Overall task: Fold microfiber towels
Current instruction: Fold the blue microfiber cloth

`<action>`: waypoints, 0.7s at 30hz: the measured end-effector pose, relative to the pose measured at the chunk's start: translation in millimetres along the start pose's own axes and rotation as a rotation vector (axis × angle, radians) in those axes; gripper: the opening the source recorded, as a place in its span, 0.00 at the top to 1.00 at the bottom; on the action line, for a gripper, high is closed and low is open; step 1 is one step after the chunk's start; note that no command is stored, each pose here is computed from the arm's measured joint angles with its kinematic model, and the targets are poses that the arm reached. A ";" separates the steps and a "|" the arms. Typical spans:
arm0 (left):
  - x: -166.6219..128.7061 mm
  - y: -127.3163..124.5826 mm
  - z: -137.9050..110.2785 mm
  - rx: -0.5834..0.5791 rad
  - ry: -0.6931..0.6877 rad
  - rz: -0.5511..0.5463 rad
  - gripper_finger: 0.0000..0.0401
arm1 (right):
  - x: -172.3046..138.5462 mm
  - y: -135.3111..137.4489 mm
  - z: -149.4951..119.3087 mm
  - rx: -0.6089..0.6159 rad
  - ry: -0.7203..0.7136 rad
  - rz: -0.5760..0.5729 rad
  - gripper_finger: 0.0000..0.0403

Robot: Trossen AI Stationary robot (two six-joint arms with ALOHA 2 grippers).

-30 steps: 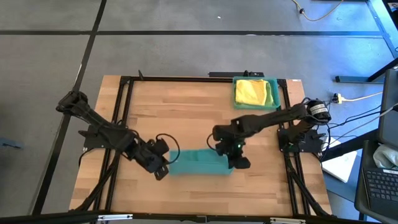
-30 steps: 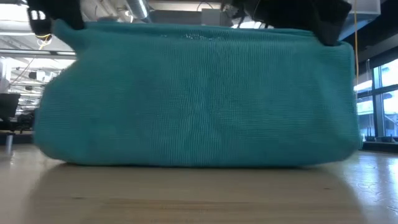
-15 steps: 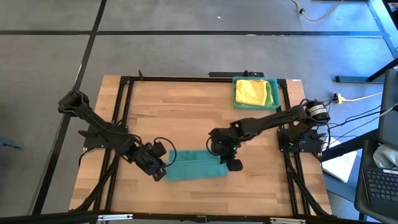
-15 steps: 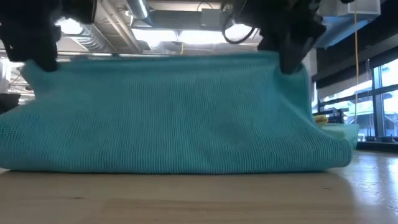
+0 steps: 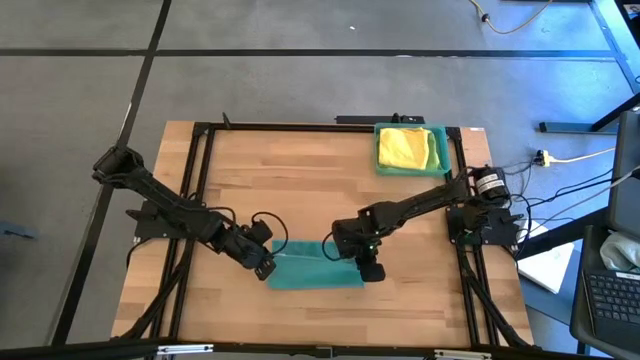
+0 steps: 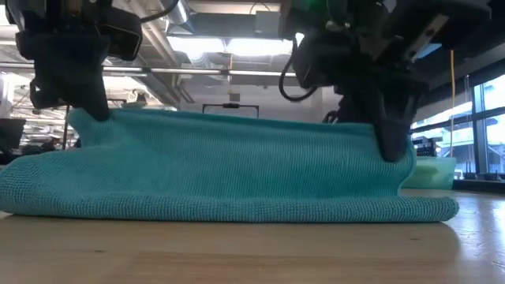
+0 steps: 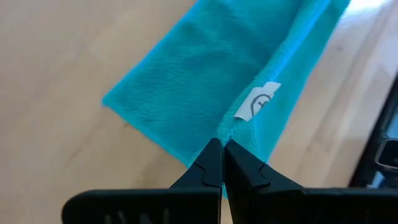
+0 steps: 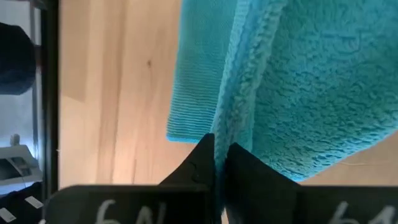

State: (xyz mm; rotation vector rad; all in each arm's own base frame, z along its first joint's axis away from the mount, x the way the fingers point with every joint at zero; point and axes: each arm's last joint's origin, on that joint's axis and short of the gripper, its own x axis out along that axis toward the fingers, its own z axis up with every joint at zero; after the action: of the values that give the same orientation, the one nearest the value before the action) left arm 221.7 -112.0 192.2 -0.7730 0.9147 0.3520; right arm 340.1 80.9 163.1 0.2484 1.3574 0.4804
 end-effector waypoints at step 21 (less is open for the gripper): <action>6.5 14.3 22.2 0.062 -0.052 0.071 1.00 | -11.0 -33.7 -11.4 0.146 0.100 -0.139 0.95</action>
State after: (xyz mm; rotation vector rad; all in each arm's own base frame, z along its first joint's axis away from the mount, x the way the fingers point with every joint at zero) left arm 230.0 -86.3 188.7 -0.6727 0.9021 0.4024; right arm 333.8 45.0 155.5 0.2499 1.4987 0.2805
